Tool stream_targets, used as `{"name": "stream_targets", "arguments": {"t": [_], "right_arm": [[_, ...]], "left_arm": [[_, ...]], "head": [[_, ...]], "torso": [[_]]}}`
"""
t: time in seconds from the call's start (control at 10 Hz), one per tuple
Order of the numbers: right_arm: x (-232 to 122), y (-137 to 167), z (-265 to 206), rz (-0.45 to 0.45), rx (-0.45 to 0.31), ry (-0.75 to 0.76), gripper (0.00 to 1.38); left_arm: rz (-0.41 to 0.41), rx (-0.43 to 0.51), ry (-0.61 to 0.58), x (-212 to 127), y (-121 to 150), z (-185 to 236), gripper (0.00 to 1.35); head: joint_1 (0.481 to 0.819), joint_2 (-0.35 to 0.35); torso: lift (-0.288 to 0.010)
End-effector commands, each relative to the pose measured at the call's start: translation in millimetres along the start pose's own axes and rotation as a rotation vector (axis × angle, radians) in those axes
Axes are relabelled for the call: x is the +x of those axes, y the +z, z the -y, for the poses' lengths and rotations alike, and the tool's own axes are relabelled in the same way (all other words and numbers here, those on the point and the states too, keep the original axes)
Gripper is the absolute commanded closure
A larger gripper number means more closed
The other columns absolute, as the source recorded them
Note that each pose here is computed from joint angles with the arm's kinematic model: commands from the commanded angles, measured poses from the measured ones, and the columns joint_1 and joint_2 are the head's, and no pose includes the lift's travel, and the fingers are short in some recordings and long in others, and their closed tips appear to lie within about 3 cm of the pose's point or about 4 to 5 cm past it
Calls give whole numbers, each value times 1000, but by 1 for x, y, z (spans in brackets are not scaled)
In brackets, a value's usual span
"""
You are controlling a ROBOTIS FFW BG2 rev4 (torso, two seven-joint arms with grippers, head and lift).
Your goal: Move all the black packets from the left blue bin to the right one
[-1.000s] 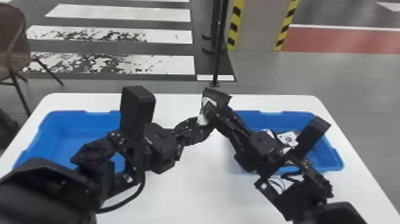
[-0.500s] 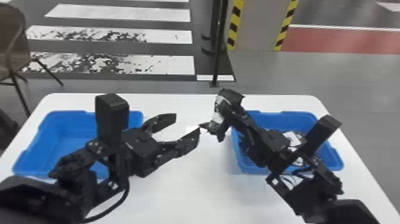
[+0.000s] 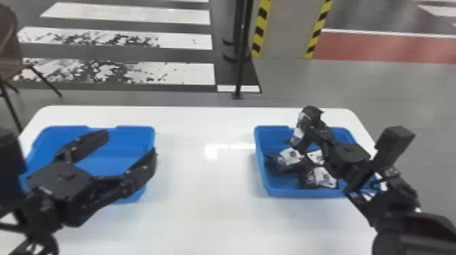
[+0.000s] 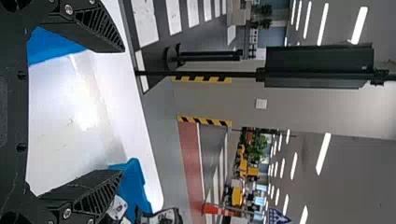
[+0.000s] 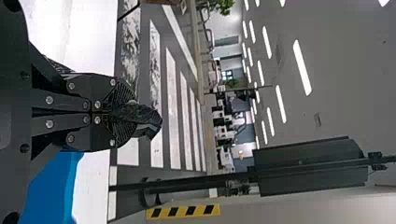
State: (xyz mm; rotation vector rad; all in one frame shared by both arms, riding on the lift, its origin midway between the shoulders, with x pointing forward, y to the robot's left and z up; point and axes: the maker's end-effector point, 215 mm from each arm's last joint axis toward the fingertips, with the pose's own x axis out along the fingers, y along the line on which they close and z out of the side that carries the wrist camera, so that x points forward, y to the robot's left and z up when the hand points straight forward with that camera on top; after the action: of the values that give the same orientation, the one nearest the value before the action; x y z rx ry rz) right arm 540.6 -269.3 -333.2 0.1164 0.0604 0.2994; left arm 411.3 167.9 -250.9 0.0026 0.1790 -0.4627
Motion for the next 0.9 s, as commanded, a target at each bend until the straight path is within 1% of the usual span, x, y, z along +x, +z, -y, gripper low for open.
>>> {"name": "stream_targets", "arguments": {"t": [0.0, 0.1, 0.2, 0.3, 0.4, 0.5, 0.6, 0.7, 0.8], "right_arm": [[-9, -29, 51, -72, -32, -95, 846], [-17, -39, 67, -95, -38, -124, 515], [-24, -47, 69, -114, -50, -133, 321], [-35, -53, 69, -128, -72, -144, 200], [-54, -47, 62, -127, -134, -161, 151], [-77, -39, 49, -125, -183, -175, 150], [-100, -37, 35, -110, -193, -187, 153], [-124, -28, 24, -88, -207, -208, 153], [-151, -15, 17, -71, -218, -228, 153]], "left_arm": [[-8, 2, 65, -32, 2, -18, 121], [-9, 16, 86, -47, 6, -22, 121], [0, 28, 107, -60, 11, -24, 121], [18, 40, 124, -67, 18, -28, 121], [47, 64, 143, -75, 27, -32, 121], [63, 84, 168, -82, 31, -39, 121], [64, 115, 210, -96, 31, -51, 121], [21, 147, 246, -109, 18, -63, 121], [-1, 167, 263, -116, 7, -70, 121]], "head": [[695, -115], [695, -125], [695, -142], [695, -149], [695, -149], [695, -149], [695, -144], [695, -127], [695, -101]], "torso": [[-140], [-140], [-140], [-140], [-140], [-140], [-140], [-140], [-140]]}}
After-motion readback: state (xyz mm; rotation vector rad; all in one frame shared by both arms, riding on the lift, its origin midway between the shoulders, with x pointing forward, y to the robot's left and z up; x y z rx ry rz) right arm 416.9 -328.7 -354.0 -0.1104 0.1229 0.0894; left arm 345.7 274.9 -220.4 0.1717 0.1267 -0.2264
